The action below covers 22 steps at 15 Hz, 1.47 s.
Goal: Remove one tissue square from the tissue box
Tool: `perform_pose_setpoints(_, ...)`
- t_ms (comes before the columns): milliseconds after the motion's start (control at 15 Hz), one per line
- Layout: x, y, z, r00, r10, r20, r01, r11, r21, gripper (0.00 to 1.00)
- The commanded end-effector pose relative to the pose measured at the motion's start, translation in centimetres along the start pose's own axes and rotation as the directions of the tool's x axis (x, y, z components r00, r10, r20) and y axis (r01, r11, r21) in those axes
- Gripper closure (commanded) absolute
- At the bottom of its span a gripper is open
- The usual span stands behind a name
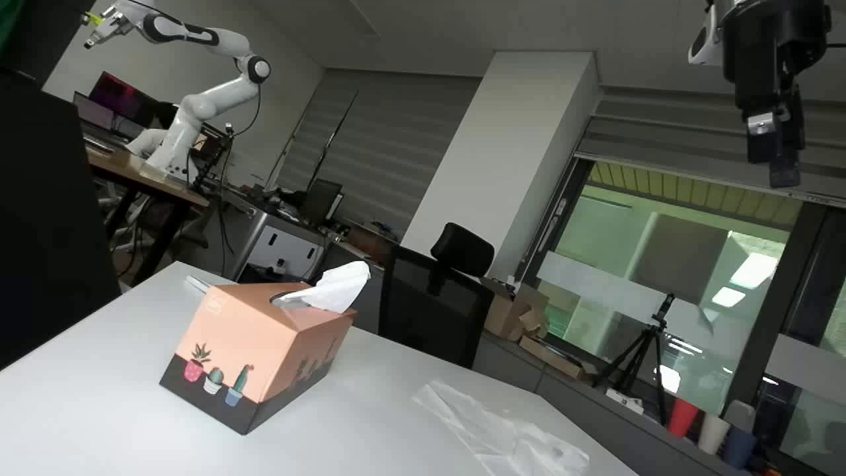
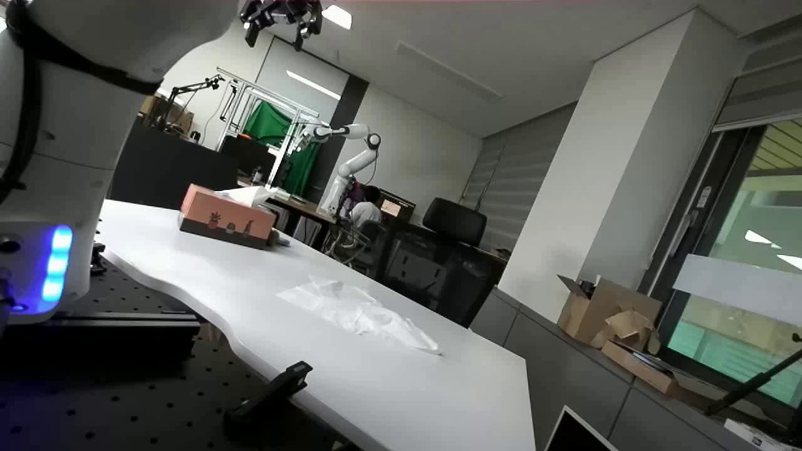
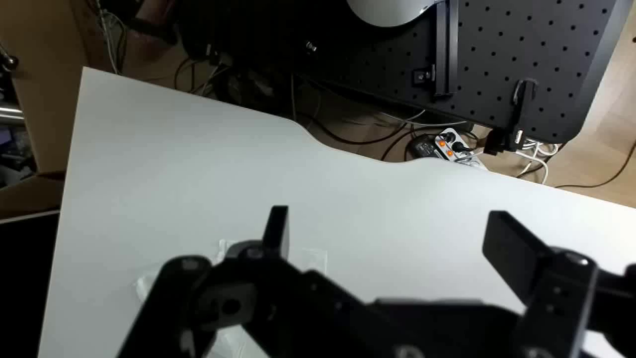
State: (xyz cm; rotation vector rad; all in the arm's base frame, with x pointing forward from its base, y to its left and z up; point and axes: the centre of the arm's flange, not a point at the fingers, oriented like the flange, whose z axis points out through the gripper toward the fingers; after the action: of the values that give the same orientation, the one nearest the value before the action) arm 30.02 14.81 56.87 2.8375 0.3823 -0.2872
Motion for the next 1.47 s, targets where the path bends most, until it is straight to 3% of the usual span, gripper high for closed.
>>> perform_pose_setpoints(0, 0.0, 0.0, 0.0, 1.000, 0.000, 0.000, 0.000, 1.000, 0.000, 0.00)
perform_pose_setpoints(667, 0.0, 0.0, 0.0, 1.000, 0.000, 0.000, 0.000, 1.000, 0.000, 0.00)
perform_pose_setpoints(800, 1.2, 0.5, 0.9, 0.989, 0.097, -0.108, -0.099, 0.995, -0.007, 0.00)
perform_pose_setpoints(1133, 8.3, 3.7, 3.9, 0.917, 0.231, -0.324, -0.192, 0.970, 0.146, 0.00)
perform_pose_setpoints(1400, 14.6, 5.6, 7.1, 0.853, 0.346, -0.390, -0.233, 0.922, 0.308, 0.00)
